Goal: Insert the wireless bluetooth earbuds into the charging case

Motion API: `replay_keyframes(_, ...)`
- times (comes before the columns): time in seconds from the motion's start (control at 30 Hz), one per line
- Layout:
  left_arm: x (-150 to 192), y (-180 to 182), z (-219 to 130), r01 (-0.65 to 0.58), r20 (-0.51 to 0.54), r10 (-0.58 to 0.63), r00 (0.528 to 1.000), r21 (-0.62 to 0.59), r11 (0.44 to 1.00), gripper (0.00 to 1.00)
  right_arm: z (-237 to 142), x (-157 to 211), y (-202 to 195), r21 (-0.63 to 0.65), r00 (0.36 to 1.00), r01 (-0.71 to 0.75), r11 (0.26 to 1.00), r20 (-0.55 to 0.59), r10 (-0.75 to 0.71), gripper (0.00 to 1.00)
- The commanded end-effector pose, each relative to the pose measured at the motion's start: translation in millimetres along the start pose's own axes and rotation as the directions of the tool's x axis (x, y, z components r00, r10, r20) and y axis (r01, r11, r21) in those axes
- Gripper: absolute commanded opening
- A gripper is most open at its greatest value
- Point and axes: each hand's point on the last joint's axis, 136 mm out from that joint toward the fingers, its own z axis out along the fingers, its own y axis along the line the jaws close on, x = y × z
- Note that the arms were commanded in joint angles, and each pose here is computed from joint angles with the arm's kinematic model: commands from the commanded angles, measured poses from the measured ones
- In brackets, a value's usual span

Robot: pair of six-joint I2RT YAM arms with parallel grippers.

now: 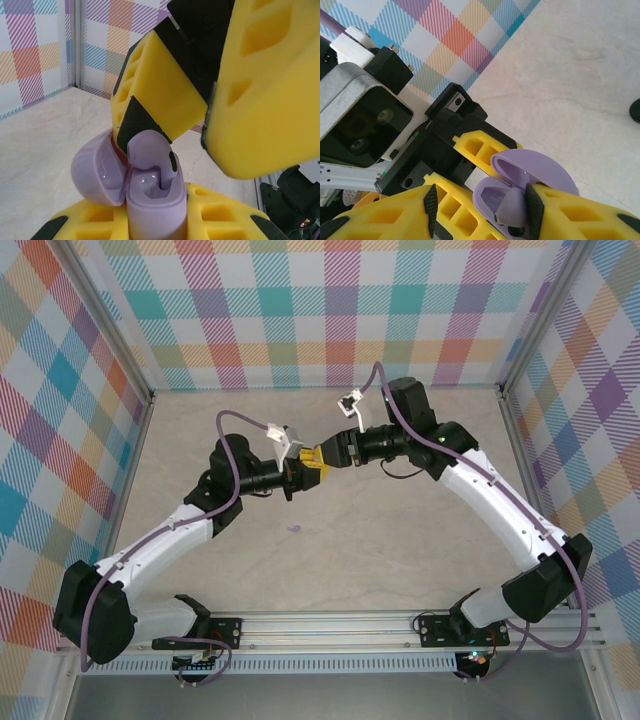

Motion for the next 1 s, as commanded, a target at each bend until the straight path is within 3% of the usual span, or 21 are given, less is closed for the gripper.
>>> replay_keyframes(0.0,-26,-23,4,-0.054,0.048,0.050,0.998,0.098,0.994,0.16,3,2,-5,0.053,0.999,0.035,0.998,-0.013,-0.034,0.52)
replay_keyframes(0.47,-18,-20,9,-0.023,0.011,0.022,1.000,0.107,0.994,0.16,-20,-11,-7,0.169,0.992,0.091,0.981,0.076,-0.105,0.57)
replay_keyframes(0.77,-18,-21,8,-0.020,0.008,0.019,1.000,0.113,0.993,0.16,-26,-8,-10,0.204,0.991,0.094,0.974,0.076,-0.111,0.58)
replay_keyframes(0.97,-19,-20,8,-0.018,0.008,0.018,1.000,0.100,0.995,0.16,-28,-4,-6,0.186,0.992,0.098,0.978,0.057,-0.110,0.50)
